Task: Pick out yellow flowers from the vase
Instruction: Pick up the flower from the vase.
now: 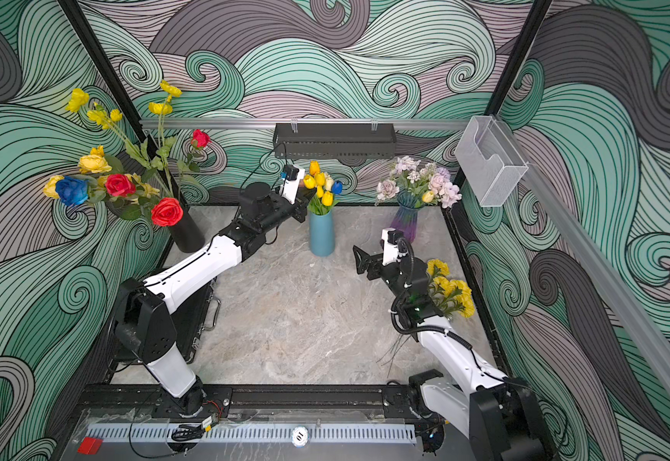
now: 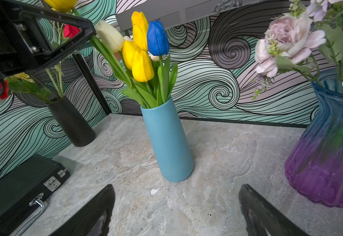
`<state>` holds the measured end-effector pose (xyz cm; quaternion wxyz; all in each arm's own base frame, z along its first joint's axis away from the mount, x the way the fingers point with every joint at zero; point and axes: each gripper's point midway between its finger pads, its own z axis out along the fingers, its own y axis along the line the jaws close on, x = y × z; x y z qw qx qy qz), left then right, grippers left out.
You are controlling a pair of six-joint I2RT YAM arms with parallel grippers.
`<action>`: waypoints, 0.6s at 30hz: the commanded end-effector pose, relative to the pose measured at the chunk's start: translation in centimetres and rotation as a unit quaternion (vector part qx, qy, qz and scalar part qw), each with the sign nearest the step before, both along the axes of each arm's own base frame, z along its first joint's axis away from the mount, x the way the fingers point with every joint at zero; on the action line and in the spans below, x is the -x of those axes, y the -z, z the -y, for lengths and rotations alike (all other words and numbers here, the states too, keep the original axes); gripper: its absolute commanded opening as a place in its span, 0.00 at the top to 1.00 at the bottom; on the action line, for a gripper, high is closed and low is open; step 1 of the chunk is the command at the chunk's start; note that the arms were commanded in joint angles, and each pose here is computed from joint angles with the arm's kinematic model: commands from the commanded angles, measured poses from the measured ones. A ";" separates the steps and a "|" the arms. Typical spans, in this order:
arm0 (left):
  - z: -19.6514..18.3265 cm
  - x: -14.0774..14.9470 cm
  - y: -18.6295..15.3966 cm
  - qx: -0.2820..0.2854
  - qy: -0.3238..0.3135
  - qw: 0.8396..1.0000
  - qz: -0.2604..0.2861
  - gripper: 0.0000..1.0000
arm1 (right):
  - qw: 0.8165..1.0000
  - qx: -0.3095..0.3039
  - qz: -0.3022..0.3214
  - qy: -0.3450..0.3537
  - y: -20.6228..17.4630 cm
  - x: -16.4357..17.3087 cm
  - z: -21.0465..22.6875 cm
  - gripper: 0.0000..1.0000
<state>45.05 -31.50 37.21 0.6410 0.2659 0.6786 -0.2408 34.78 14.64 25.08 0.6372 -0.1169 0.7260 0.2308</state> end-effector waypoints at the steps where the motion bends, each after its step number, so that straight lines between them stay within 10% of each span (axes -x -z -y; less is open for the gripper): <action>1: -0.8 2.5 -5.6 0.005 0.003 0.999 0.032 0.96 | 0.997 0.016 0.056 -0.044 -3.1 0.3 -2.1 0.09; 18: -3.0 8.3 -13.2 0.021 0.027 0.995 0.089 0.97 | 0.972 0.099 0.152 -0.146 -9.0 -0.6 -10.8 0.19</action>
